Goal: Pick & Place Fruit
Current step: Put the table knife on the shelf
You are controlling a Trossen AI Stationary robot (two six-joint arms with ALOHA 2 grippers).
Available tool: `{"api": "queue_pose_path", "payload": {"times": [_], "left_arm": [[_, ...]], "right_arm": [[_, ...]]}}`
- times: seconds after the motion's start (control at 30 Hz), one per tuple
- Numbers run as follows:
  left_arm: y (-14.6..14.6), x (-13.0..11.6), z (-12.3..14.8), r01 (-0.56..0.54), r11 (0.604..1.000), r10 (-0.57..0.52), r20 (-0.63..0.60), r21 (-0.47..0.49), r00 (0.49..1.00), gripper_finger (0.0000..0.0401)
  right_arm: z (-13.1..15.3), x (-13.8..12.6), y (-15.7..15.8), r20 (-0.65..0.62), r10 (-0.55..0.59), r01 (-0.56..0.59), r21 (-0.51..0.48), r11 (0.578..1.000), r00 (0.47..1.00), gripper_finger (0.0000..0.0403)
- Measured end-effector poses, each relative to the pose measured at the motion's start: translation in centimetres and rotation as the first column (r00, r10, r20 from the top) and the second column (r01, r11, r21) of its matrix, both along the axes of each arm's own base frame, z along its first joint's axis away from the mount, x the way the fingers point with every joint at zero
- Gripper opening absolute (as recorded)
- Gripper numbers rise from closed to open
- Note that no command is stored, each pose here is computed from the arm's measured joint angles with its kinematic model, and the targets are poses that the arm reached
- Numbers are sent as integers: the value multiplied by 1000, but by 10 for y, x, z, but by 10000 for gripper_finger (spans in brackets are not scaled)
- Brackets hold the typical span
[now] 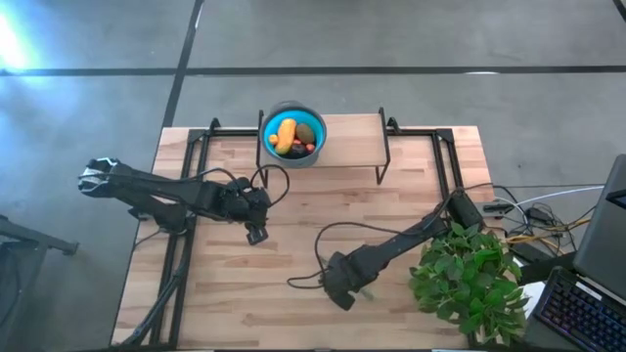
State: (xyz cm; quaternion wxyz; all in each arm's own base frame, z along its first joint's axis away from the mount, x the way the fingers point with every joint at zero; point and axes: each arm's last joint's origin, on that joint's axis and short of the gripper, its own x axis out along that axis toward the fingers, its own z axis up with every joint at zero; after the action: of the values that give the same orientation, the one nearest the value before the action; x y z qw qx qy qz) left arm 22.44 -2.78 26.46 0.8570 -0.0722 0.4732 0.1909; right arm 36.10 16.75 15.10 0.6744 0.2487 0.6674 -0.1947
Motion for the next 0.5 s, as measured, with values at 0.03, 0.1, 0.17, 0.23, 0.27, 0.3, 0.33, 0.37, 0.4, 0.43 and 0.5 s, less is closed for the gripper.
{"api": "queue_pose_path", "payload": {"times": [0.03,0.1,0.17,0.23,0.27,0.3,0.33,0.37,0.4,0.43,0.5], "left_arm": [[0,0,0,0,1000,0,0,0,1000,213],[0,0,0,0,1000,0,0,0,1000,213],[0,0,0,1,1000,-1,0,0,1000,213],[0,0,0,0,1000,0,0,0,1000,213],[0,0,0,0,1000,0,0,0,1000,213],[0,0,0,0,1000,0,0,0,1000,213],[0,0,0,1,1000,-1,0,0,1000,213],[0,0,0,0,1000,0,0,0,1000,213],[0,0,0,0,1000,0,0,0,1000,213],[0,0,0,1,1000,-1,0,1,1000,213],[0,0,0,4,1000,-4,-2,3,1000,213]], "right_arm": [[0,0,0,-1,-1,1,3,1000,1000,8],[-1,1,1,3,-3,3,6,1000,1000,9],[-1,1,1,3,-6,6,7,1000,1000,10],[-1,1,1,3,-7,7,7,1000,1000,9],[-2,1,1,2,-6,6,7,1000,1000,8],[-2,1,1,3,-6,6,7,1000,1000,8],[-2,1,1,3,-5,5,6,1000,1000,8],[-2,1,1,3,-5,5,6,1000,1000,9],[-2,1,0,4,-7,7,7,1000,1000,12],[-1,1,0,5,-7,7,7,1000,1000,15],[-1,2,0,5,-7,7,11,1000,1000,25]]}}
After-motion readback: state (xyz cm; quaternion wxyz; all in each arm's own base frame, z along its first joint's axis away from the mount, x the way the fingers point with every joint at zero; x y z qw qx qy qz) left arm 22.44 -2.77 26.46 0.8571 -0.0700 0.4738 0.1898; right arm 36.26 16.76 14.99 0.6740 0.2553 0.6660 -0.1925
